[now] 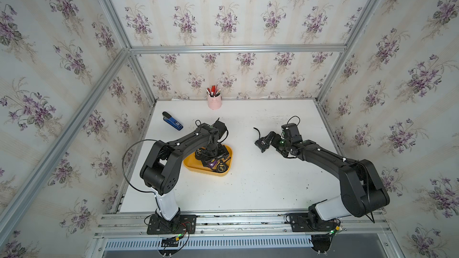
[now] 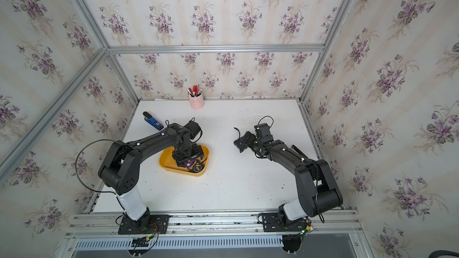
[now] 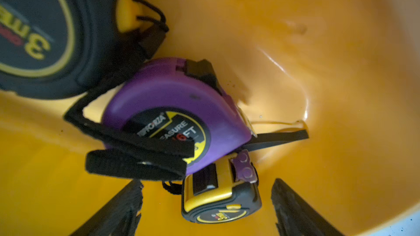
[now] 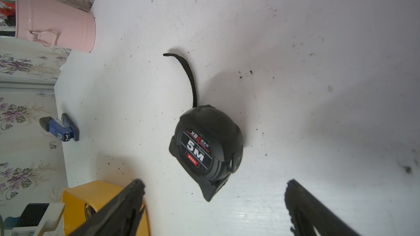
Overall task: Take the tape measure out of the storage box
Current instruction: Pick up the tape measure from the storage box.
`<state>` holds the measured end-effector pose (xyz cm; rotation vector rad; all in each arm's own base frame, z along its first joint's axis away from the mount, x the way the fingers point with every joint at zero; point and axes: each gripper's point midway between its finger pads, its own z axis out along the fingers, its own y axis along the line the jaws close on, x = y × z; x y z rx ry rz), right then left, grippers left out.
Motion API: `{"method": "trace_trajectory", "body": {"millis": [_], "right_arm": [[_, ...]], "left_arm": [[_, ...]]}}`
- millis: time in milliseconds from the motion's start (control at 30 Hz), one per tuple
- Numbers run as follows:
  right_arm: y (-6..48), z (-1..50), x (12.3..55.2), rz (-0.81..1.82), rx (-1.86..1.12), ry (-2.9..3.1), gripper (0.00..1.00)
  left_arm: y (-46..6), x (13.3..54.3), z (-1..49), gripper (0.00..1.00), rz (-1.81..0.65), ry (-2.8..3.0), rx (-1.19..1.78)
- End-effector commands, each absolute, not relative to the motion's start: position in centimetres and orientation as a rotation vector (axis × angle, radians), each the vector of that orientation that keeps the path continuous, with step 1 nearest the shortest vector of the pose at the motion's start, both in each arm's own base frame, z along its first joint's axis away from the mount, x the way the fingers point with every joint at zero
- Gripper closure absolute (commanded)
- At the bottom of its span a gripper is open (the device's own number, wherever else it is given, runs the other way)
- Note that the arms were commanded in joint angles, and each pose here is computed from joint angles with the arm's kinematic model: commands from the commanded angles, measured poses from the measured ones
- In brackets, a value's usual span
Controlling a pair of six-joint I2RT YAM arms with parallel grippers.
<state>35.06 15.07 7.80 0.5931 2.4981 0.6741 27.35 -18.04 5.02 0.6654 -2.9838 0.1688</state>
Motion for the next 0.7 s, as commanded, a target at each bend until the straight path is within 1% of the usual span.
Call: {"method": "trace_trajectory", "body": {"millis": [0,433,667], "right_arm": [[15.1,8.0,35.2,0.674,0.587,2.491,0.01],[15.2,8.0,35.4,0.676,0.587,2.494,0.01],[15.2,8.0,35.4,0.675,0.586,2.495,0.01]], "left_arm": [[-18.5,26.7,5.0,0.09,0.189,-2.955,0.625],[-21.5,26.6,4.6,0.08,0.321,-2.852,0.561],[-21.1,25.4,4.2,0.08,0.293,-2.819,0.549]]}}
